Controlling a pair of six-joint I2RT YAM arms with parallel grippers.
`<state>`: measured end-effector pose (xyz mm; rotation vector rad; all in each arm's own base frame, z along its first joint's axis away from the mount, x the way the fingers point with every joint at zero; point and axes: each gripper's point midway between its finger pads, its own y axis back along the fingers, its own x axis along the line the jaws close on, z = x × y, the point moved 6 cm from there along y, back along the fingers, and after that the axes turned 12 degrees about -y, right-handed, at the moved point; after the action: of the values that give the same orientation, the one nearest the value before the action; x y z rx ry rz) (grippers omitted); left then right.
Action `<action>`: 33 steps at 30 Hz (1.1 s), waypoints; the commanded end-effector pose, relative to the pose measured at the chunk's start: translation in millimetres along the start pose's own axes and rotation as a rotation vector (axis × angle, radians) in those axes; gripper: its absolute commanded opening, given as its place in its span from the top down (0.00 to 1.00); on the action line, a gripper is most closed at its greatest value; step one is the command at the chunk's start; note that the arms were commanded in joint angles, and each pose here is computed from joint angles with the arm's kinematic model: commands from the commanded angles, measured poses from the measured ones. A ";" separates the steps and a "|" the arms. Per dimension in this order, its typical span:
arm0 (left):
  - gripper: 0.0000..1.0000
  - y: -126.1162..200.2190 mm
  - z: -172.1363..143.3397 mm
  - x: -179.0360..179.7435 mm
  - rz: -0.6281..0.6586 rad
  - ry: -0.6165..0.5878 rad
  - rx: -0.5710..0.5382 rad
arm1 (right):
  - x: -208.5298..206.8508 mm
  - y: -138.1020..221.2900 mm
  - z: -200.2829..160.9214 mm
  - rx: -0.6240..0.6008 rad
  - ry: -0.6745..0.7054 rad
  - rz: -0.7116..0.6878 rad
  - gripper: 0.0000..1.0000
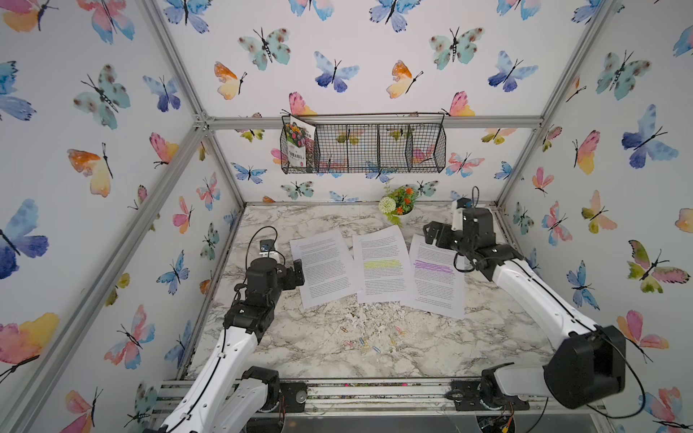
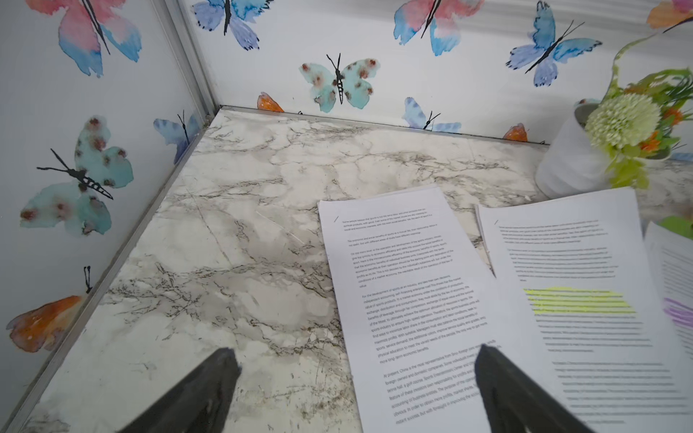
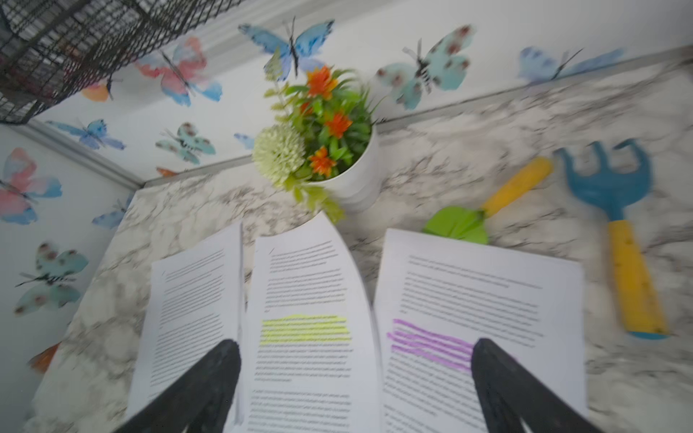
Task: Unclip the paperclips from the documents
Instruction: Place the document at the center of the board, then reset both arms
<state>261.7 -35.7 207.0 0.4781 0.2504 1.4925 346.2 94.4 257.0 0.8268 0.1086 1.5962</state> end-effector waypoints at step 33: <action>0.01 -73.8 -54.0 20.4 0.005 -0.053 -0.267 | -135.1 -35.1 -86.7 -0.391 0.253 -0.163 0.02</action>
<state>301.2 -3.9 126.7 0.2935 0.0134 1.5235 320.3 12.3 113.2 0.3026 0.0255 1.4746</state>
